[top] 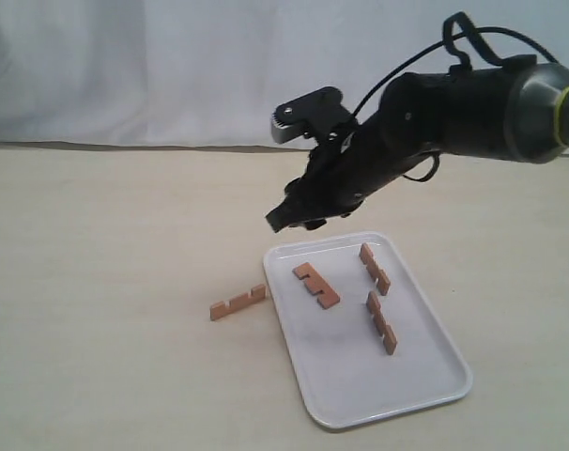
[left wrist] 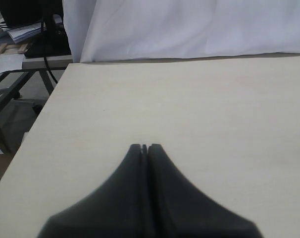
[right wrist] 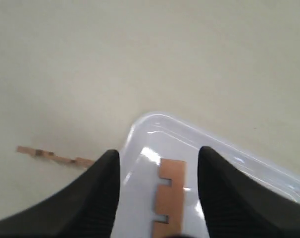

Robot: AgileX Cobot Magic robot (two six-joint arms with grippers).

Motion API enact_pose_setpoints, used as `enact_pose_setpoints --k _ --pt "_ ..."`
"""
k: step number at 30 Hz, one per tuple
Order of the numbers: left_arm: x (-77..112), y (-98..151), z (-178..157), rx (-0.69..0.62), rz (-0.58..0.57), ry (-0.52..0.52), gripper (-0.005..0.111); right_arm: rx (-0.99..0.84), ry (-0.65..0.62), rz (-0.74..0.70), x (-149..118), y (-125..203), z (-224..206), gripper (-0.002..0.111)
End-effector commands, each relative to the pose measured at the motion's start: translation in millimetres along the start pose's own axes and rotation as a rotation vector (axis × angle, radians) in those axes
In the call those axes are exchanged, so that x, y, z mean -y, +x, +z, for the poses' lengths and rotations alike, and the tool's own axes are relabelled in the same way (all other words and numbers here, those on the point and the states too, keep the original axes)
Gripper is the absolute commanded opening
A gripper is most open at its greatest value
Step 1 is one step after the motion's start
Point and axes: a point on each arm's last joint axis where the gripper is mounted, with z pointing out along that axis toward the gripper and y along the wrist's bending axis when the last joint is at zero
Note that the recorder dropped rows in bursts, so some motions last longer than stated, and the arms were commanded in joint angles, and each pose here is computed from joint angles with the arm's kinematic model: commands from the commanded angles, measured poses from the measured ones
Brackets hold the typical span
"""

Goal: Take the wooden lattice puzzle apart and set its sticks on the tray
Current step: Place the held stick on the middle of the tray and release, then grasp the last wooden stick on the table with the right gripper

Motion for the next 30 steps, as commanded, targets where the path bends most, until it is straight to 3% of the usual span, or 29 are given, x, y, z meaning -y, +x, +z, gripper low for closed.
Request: enact_pose_setpoints --k 1,5,9,12,30 --pt "0.3 -1 0 0.018 -0.007 0.003 0.000 0.020 -0.055 -0.125 -35 -16 1 0.055" --pt "0.1 -1 0 0.018 -0.006 0.000 0.000 -0.033 -0.123 -0.279 -69 -24 8 0.068" --pt "0.1 -1 0 0.018 -0.006 0.000 0.000 -0.096 -0.189 -0.426 -103 -25 26 0.068" --pt "0.1 -1 0 0.018 -0.006 0.000 0.000 -0.134 -0.202 -0.486 -113 -22 42 0.068" --pt "0.1 -1 0 0.018 -0.006 0.000 0.000 -0.296 -0.040 -0.715 -95 -1 90 0.068"
